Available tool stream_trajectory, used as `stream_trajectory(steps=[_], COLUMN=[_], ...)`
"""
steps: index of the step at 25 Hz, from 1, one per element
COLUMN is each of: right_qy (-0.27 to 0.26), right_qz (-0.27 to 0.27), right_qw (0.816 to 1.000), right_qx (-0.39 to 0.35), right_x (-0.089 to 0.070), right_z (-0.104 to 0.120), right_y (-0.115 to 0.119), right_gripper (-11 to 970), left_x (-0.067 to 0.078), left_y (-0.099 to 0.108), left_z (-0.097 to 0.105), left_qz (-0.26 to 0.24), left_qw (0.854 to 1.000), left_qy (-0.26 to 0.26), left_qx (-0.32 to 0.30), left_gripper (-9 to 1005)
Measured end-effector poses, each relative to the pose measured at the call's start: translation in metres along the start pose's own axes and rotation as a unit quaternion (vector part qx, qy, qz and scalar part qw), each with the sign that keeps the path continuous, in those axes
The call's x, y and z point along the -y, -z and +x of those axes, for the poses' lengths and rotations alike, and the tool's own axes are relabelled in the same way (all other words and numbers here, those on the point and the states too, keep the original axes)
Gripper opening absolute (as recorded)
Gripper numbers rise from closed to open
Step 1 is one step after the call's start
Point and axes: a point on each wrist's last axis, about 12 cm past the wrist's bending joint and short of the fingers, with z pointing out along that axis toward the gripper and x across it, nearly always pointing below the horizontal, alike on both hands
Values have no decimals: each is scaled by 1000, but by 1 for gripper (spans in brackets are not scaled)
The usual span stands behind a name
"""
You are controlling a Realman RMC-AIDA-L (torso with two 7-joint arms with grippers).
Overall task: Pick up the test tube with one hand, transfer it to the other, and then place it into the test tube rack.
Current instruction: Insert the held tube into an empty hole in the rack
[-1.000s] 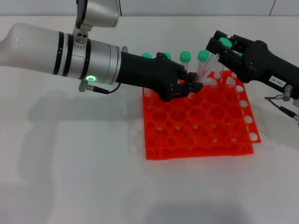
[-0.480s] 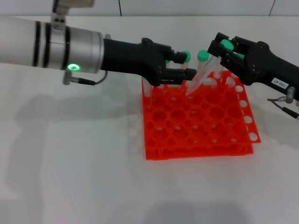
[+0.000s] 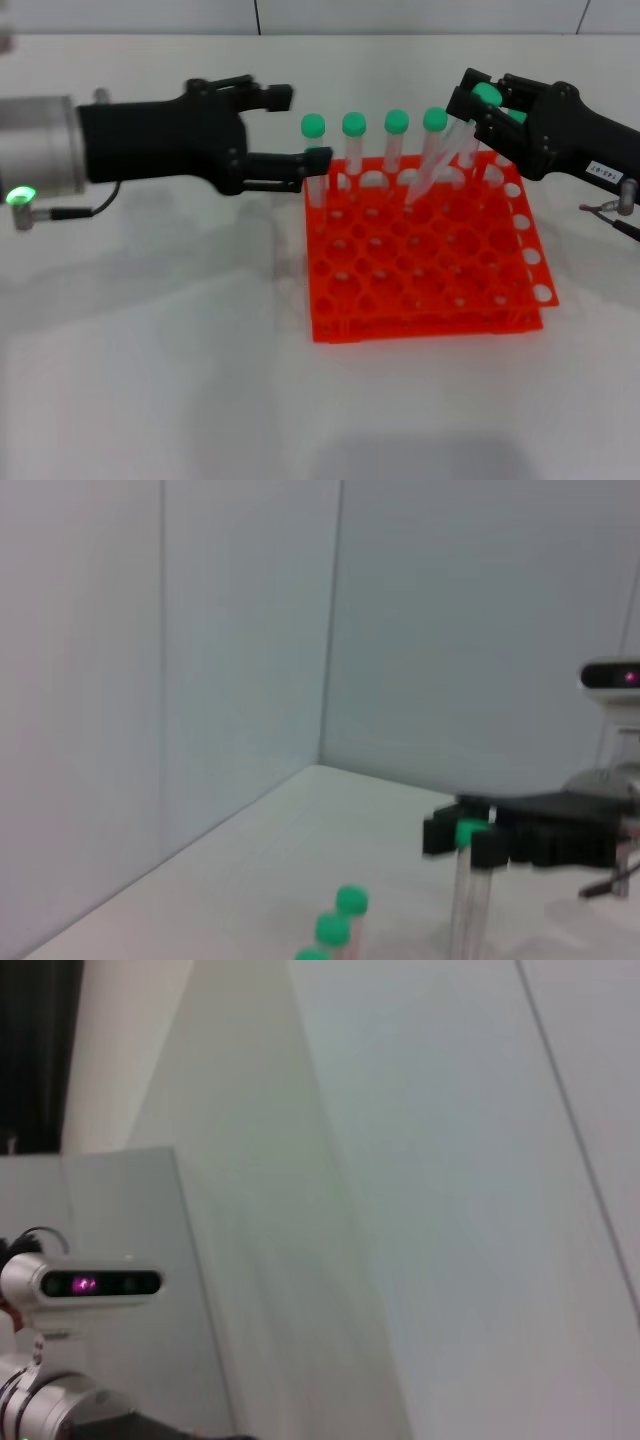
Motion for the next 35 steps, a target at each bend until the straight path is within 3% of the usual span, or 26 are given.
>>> stream_trajectory(steps=[8,15,21,35], right_qy=[25,44,47,61], right_qz=[-37,-39,-27,-38], right_qw=[998,996,996,992], right_qx=[-39,-66,-69,-102], right_x=[4,8,10,8], right_z=[-6,-7,-6,-2], right_y=[-28,-48,-57,-86], right_gripper=[251,250,251,250], left_x=[29,50,54,55], left_y=[54,73,80,89], left_z=[76,131,146,160], left_qz=[-97,-156,-176,-206], left_qw=[993,982,977,971], left_qy=[11,43,63,75], left_qx=[71,101,100,99], left_gripper=[894,893,893,894])
